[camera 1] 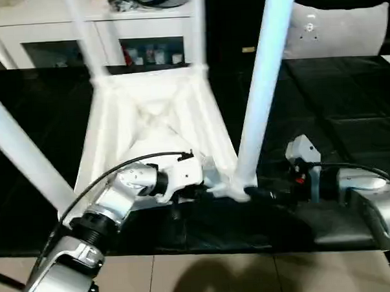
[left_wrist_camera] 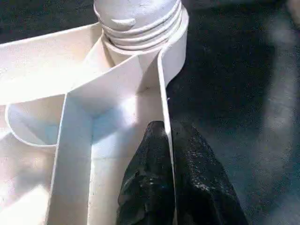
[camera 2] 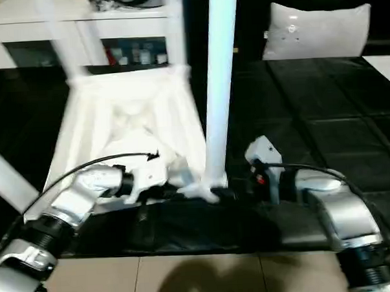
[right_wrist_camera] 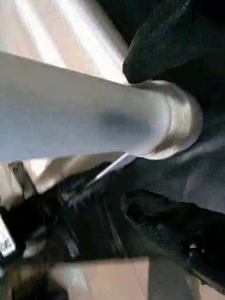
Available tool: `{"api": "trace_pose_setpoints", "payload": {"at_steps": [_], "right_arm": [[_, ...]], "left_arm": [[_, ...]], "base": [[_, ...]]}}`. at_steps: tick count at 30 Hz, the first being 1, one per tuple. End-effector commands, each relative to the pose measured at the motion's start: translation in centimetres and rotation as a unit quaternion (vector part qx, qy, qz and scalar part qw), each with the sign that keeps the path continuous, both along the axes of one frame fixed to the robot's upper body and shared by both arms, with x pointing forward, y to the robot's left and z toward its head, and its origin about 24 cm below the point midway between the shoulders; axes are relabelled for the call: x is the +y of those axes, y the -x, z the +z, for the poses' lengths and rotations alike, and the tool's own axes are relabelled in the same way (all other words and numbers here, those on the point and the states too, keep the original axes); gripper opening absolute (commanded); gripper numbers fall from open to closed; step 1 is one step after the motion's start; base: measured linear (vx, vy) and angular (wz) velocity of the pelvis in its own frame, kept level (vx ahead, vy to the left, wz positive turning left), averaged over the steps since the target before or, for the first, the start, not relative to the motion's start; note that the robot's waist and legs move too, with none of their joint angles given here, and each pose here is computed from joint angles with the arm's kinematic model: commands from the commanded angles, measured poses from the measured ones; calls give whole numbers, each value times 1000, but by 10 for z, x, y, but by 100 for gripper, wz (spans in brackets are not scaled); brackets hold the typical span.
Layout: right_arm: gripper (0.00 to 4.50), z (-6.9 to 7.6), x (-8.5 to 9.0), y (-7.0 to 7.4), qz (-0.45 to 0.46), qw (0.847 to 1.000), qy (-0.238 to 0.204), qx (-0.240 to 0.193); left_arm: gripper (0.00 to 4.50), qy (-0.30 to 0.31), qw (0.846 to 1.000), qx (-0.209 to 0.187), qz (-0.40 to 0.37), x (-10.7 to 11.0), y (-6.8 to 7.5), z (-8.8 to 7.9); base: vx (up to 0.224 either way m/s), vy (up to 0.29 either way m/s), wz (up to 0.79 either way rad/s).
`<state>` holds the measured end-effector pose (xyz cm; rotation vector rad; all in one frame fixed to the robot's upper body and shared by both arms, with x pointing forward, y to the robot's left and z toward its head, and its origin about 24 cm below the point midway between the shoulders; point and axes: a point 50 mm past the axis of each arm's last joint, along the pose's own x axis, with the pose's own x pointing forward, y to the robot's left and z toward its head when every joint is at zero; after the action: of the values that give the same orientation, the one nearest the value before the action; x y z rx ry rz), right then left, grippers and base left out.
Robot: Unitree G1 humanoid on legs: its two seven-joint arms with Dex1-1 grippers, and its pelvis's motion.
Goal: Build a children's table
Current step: Rotate leg to tighten
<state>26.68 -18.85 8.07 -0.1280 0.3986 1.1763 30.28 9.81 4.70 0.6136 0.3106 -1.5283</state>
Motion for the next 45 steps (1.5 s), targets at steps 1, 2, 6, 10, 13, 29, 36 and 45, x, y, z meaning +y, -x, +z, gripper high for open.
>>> {"api": "trace_pose_setpoints", "payload": {"at_steps": [1, 2, 6, 10, 13, 29, 36, 45], "right_arm": [[377, 4, 2, 1, 37, 999, -5, 5], [372, 4, 2, 1, 47, 999, -6, 10], [334, 3, 4, 8, 97, 994, -17, 52], [298, 0, 7, 10, 113, 991, -21, 65], [279, 0, 8, 12, 122, 990, -25, 72], [218, -6, 31, 0, -17, 999, -38, 25], [201, -15, 54, -26, -202, 979, -26, 6], [254, -12, 79, -48, -330, 942, -54, -34]], "left_arm": [[0, -18, 996, 2, -83, -10, 8, 1], [0, -19, 996, 3, -93, -10, 9, 2], [0, -24, 991, 8, -131, -10, 12, 5], [0, -29, 988, 10, -150, -8, 15, 5], [0, -29, 987, 12, -154, -8, 16, 5], [0, 19, 999, 32, -32, -9, 6, 7], [0, 87, 993, 34, 78, -34, -4, 17], [0, 93, 980, -9, 177, -65, -15, 22]], "base": [[0, 0, 0], [0, 0, 0], [0, 0, 0], [0, 0, 0], [0, 0, 0], [0, 0, 0], [0, 0, 0], [0, 0, 0]]}}
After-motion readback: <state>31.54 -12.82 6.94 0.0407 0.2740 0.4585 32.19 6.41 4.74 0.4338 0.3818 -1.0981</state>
